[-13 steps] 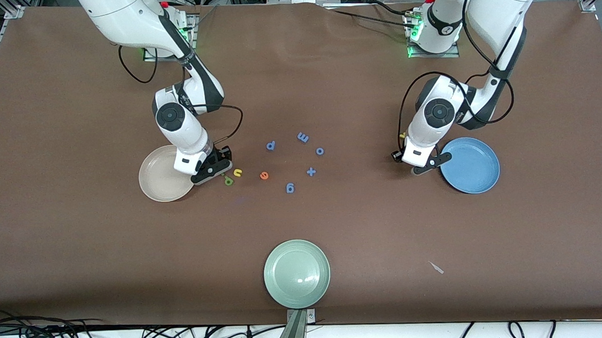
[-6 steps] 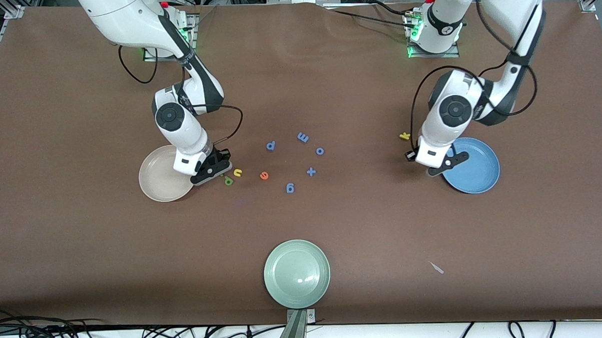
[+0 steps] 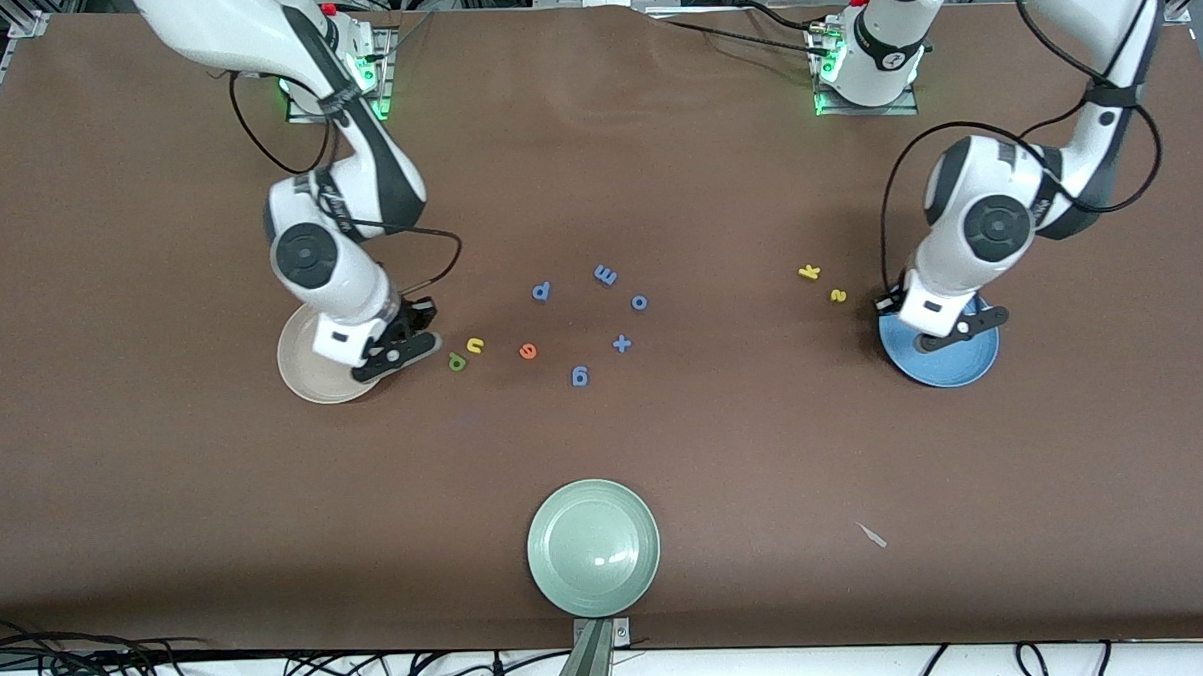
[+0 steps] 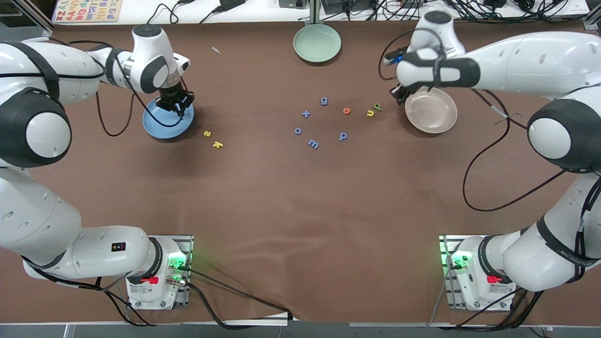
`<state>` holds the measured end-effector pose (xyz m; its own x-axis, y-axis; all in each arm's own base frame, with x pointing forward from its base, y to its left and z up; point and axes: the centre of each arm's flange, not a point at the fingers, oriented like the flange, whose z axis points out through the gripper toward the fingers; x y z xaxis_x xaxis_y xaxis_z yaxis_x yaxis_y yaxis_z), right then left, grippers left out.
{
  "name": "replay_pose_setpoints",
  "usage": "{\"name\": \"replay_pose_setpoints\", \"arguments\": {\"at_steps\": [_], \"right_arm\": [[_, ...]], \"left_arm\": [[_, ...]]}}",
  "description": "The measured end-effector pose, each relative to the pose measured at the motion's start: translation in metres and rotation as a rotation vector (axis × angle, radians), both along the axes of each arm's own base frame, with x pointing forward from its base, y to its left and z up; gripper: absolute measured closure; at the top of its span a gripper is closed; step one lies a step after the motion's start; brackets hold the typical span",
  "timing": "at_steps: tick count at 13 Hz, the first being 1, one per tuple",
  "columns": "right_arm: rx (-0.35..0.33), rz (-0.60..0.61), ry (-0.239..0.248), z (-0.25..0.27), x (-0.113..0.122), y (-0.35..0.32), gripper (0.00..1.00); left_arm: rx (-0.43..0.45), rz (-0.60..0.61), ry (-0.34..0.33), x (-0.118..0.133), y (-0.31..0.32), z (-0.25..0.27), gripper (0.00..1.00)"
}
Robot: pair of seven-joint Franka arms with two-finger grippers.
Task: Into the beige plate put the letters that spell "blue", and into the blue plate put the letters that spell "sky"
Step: 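Drop the i in the white plate while the left gripper drops the y, then reach the right gripper to the green p while the left gripper reaches the yellow 2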
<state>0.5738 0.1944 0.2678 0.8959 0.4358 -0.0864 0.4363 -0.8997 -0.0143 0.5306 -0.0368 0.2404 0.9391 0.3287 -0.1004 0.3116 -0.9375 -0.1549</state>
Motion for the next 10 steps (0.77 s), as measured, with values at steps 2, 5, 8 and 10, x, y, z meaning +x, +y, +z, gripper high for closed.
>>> {"name": "replay_pose_setpoints", "arguments": {"at_steps": [2, 5, 8, 10], "right_arm": [[-0.016, 0.024, 0.017, 0.014, 0.013, -0.048, 0.91], [-0.015, 0.007, 0.050, 0.003, 0.011, -0.082, 0.89], [0.005, -0.006, 0.058, 0.001, 0.008, -0.078, 0.58], [0.016, -0.020, 0.056, 0.002, 0.009, -0.074, 0.42]], "left_arm": [[0.006, -0.011, 0.001, 0.001, 0.020, -0.005, 0.89], [0.007, -0.013, 0.004, 0.001, 0.025, -0.011, 0.69], [0.005, 0.006, -0.008, 0.002, 0.017, -0.010, 0.38], [0.003, 0.064, -0.025, 0.001, -0.010, -0.008, 0.24]]}}
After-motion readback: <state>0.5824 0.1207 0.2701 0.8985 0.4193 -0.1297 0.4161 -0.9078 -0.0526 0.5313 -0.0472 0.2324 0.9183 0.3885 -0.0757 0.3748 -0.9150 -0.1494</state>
